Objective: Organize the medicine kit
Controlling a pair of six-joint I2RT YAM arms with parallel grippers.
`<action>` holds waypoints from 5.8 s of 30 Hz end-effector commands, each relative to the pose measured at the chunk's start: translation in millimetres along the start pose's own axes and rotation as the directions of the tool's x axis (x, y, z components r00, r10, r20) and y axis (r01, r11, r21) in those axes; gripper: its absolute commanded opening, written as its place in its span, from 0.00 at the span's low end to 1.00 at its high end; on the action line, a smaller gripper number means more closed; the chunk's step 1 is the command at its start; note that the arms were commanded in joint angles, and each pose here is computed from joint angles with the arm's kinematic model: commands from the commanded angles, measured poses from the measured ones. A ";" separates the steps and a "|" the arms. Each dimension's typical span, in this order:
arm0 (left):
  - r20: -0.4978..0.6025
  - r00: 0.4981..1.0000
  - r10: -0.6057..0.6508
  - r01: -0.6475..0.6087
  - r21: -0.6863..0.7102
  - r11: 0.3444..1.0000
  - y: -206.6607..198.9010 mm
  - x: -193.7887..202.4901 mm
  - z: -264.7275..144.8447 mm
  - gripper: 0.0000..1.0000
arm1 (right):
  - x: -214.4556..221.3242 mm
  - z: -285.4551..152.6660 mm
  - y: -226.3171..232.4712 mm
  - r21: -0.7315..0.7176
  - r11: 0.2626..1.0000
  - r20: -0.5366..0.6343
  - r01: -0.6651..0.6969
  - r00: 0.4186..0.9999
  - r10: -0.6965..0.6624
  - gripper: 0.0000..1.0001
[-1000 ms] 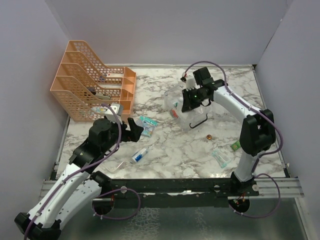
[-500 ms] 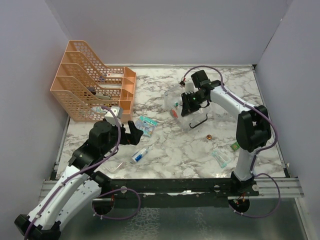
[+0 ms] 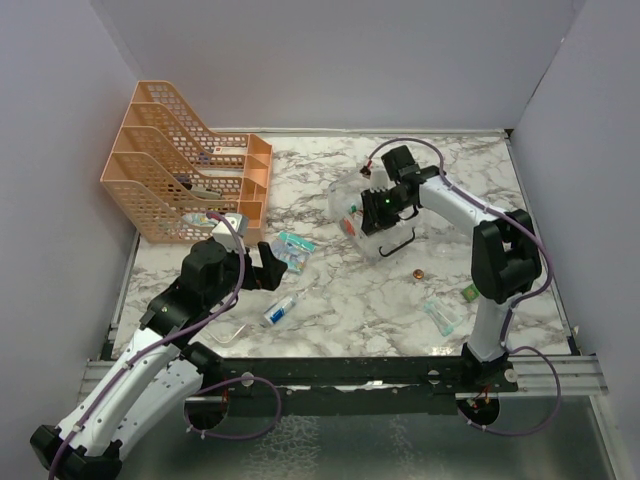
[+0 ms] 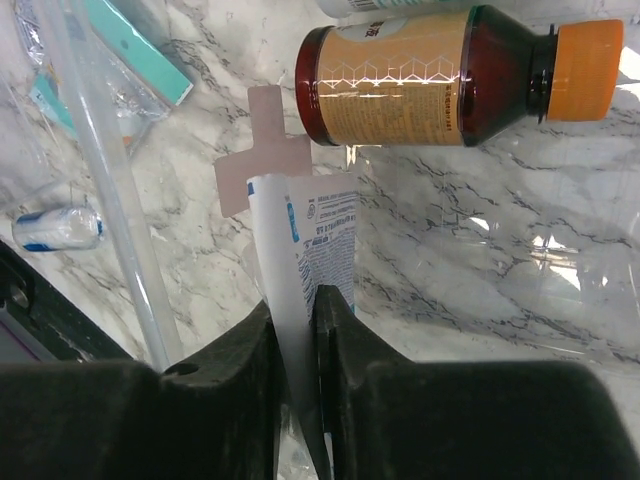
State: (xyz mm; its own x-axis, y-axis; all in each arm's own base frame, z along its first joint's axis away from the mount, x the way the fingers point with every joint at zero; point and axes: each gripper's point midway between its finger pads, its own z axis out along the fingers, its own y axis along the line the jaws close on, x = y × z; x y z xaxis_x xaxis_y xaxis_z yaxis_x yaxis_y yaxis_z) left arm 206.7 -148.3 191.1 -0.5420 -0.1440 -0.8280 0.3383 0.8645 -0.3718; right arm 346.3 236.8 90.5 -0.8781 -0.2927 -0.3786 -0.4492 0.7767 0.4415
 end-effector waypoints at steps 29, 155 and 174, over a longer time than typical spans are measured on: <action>0.000 1.000 -0.001 0.001 -0.011 1.000 3.1 1.7 -0.4 0.99 | -14.0 -13.0 -37.6 0.245 0.969 0.112 0.025 0.992 -0.053 0.41; -0.468 0.877 -0.107 -0.109 -0.411 0.905 84.3 71.6 161.4 0.41 | 39.7 -147.6 77.3 0.026 0.997 0.578 -0.079 0.814 0.050 0.48; -0.454 0.884 -0.113 -0.053 -0.337 0.940 66.9 68.2 160.4 0.02 | 43.9 -147.8 83.6 -0.007 0.998 0.566 -0.069 0.822 0.060 0.47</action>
State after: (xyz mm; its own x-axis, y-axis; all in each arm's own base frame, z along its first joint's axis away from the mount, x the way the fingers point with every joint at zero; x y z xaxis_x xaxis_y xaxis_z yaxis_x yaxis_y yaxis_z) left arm 317.2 -173.6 33.9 -0.8737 -0.0036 -0.4865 0.0706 0.9885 -0.1340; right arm 253.2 199.1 226.2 -0.6547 0.1262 -0.7453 -0.3476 0.8253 0.4451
